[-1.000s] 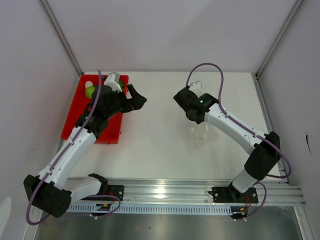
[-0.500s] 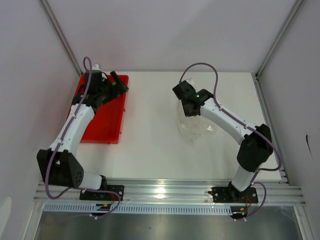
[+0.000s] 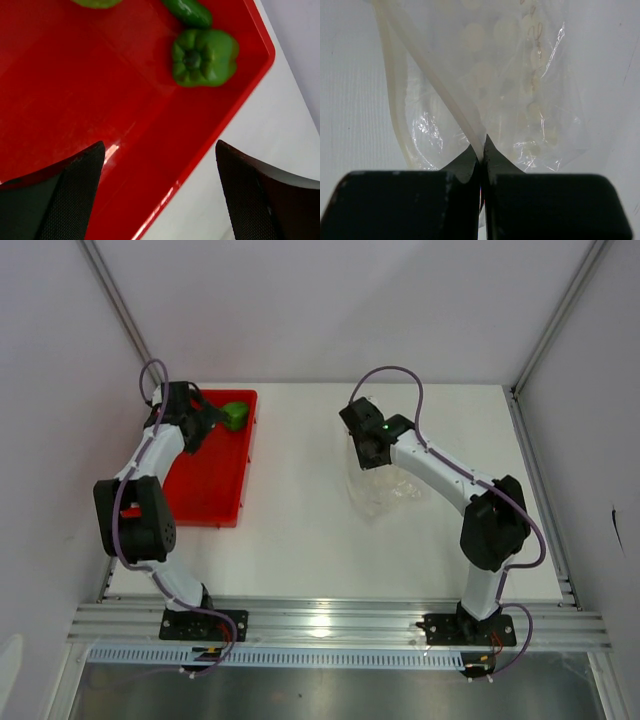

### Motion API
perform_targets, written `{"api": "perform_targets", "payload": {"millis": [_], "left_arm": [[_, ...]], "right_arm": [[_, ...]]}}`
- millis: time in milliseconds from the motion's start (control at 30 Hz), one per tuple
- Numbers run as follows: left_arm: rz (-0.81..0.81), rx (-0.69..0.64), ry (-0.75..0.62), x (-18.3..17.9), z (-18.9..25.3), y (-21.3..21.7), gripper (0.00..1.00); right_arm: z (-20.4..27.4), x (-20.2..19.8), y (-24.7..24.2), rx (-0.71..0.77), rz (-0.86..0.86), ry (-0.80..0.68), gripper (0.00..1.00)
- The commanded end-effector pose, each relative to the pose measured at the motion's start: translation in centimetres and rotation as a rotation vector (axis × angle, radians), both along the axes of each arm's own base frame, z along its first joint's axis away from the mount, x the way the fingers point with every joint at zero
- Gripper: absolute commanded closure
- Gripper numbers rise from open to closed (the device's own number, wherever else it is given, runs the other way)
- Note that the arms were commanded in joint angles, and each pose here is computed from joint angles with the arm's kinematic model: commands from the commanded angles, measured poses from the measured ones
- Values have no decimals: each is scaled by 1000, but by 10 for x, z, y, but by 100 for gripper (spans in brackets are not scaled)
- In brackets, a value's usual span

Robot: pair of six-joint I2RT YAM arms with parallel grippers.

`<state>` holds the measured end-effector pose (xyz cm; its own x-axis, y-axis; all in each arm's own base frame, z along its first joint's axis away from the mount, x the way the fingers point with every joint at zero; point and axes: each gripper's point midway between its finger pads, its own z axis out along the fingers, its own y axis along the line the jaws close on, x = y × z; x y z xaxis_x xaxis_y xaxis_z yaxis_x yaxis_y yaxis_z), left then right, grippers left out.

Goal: Place the food in the zip-top bag and seal the zipper
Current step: Pick up the fake vegetable from the bin.

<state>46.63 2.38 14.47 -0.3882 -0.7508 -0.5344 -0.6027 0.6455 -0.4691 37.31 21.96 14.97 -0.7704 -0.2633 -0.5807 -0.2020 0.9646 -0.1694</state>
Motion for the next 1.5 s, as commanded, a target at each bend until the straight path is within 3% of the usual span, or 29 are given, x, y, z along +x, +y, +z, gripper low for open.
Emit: {"api": "perform_targets", "payload": {"millis": [0, 400, 533, 767, 1067, 1467], "left_arm": [[65, 1, -96, 41, 21, 15, 7], [70, -234, -64, 104, -21, 0, 1], [17, -286, -127, 124, -24, -10, 0], [-16, -369, -88, 139, -48, -23, 1], [1, -379, -85, 146, -62, -22, 0], [-30, -350, -115, 146, -55, -22, 23]], "right_arm": [[7, 17, 8, 37, 17, -31, 100], [-10, 30, 11, 42, 41, 2, 100], [-12, 30, 10, 47, 41, 6, 100], [-13, 29, 6, 36, 39, 5, 100], [-16, 27, 4, 37, 31, 13, 100], [-14, 23, 1, 35, 19, 27, 100]]}}
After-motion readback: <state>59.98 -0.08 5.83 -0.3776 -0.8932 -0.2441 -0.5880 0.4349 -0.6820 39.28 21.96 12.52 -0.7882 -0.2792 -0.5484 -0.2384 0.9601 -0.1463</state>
